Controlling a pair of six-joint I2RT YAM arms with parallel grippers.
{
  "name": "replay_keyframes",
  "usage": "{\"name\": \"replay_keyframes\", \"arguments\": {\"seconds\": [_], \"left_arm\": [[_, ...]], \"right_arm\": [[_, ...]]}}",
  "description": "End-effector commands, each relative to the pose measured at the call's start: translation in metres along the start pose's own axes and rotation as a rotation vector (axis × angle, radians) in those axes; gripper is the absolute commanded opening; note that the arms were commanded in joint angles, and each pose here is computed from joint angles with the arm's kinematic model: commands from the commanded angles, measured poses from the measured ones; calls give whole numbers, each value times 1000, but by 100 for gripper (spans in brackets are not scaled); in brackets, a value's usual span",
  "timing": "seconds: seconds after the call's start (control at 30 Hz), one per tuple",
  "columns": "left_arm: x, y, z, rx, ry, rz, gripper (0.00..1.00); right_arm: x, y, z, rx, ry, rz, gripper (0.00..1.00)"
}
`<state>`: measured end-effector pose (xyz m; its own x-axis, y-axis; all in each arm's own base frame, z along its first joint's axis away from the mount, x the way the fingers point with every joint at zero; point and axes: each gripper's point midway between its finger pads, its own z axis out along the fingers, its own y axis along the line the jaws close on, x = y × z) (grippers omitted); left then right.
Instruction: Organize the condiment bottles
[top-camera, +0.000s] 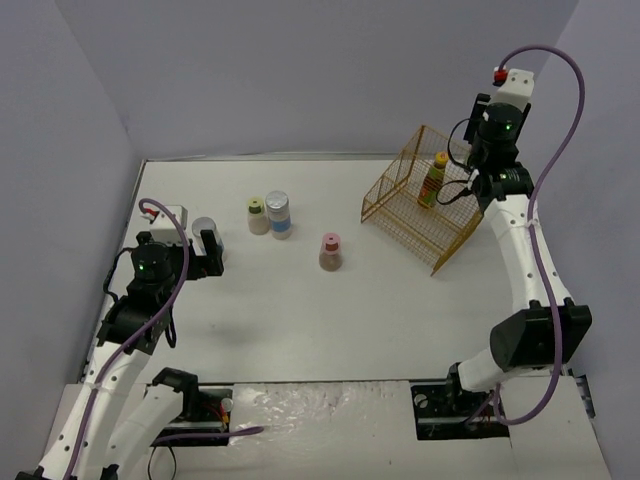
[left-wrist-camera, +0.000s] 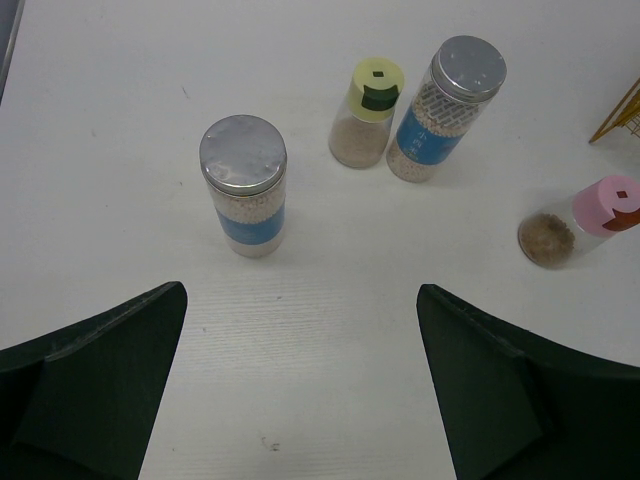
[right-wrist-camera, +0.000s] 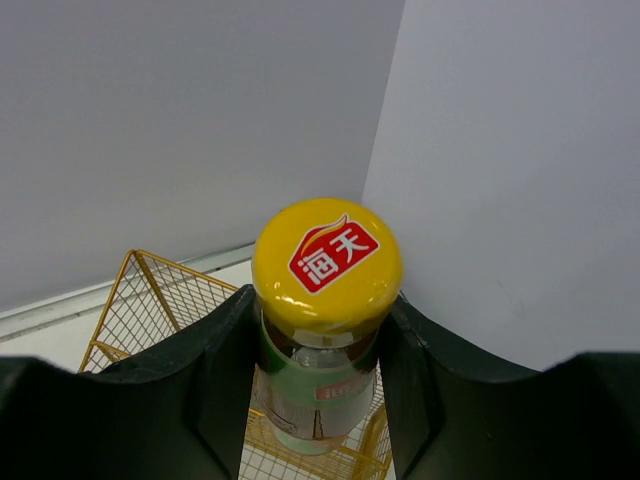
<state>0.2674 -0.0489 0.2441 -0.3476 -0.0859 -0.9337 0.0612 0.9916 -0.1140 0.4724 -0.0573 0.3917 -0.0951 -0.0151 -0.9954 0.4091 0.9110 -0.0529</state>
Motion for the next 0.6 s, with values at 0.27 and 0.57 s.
{"name": "replay_keyframes", "arguments": {"seconds": [0.27, 0.57], "left_arm": [[-30, -6, -4, 22, -86, 0, 97], [-29, -6, -3, 25, -83, -1, 97]], "right_arm": [[-23, 6, 31, -30, -202, 152, 0], [36, 3, 50, -17, -122, 127, 0]]}}
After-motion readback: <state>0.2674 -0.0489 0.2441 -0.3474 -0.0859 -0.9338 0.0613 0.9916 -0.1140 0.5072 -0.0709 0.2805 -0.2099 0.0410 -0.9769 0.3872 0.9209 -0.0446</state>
